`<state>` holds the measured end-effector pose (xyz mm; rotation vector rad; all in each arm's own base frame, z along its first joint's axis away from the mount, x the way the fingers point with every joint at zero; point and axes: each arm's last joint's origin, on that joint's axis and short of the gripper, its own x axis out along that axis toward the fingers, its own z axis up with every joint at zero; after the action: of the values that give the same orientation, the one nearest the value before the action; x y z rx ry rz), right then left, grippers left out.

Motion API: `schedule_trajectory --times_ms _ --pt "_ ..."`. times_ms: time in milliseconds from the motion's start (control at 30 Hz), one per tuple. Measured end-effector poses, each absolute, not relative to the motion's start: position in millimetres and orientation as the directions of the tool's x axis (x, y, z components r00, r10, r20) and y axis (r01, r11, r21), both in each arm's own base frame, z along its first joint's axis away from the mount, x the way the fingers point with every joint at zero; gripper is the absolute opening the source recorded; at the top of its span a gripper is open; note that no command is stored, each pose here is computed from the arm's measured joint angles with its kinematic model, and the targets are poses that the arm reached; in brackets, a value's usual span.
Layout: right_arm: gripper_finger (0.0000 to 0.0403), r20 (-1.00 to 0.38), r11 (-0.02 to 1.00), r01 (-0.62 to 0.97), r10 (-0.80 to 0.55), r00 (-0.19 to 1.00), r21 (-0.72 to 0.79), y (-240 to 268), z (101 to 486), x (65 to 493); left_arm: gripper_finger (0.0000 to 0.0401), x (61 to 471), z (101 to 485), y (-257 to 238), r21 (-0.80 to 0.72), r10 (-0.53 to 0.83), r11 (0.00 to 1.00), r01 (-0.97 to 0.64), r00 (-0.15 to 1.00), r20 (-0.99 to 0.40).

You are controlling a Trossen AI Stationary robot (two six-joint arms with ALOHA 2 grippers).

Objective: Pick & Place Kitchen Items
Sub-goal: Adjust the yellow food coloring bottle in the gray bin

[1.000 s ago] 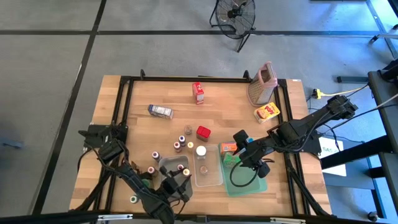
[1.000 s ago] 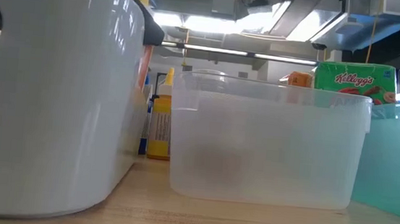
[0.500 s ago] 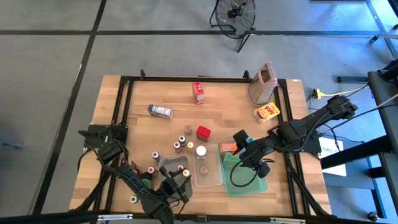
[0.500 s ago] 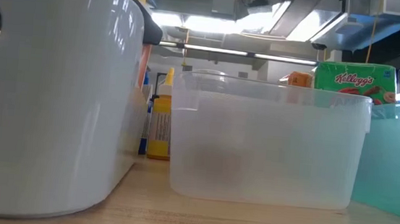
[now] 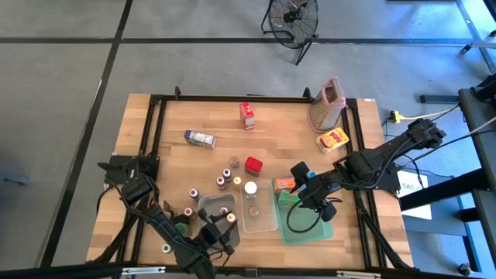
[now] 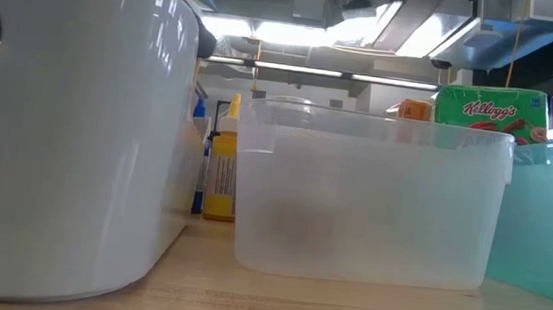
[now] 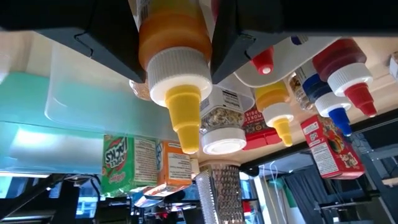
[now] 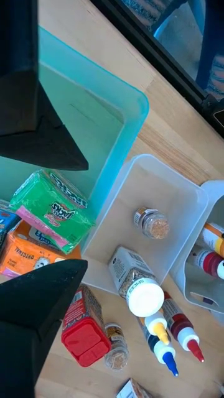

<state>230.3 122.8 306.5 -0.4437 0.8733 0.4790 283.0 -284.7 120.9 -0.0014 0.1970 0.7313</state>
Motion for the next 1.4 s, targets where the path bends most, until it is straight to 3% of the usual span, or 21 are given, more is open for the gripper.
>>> schedule_trajectory --times_ms 267,733,1400 --pt "0.0248 -0.806 0.807 -0.565 0.214 0.551 -0.172 122.8 306.5 230.3 0.0174 281.7 120.7 -285.8 0.042 0.660 0.746 -0.665 0.729 -0.180" --pt "0.0248 -0.806 0.807 -0.565 0.214 0.551 -0.172 122.8 306.5 230.4 0.0213 286.3 120.8 -282.0 0.020 0.670 0.733 -0.680 0.716 -0.196" --pt "0.0248 -0.806 0.807 -0.565 0.214 0.551 -0.172 122.9 306.5 230.3 0.0215 302.3 121.4 -265.6 0.027 0.709 0.697 -0.716 0.684 -0.169"
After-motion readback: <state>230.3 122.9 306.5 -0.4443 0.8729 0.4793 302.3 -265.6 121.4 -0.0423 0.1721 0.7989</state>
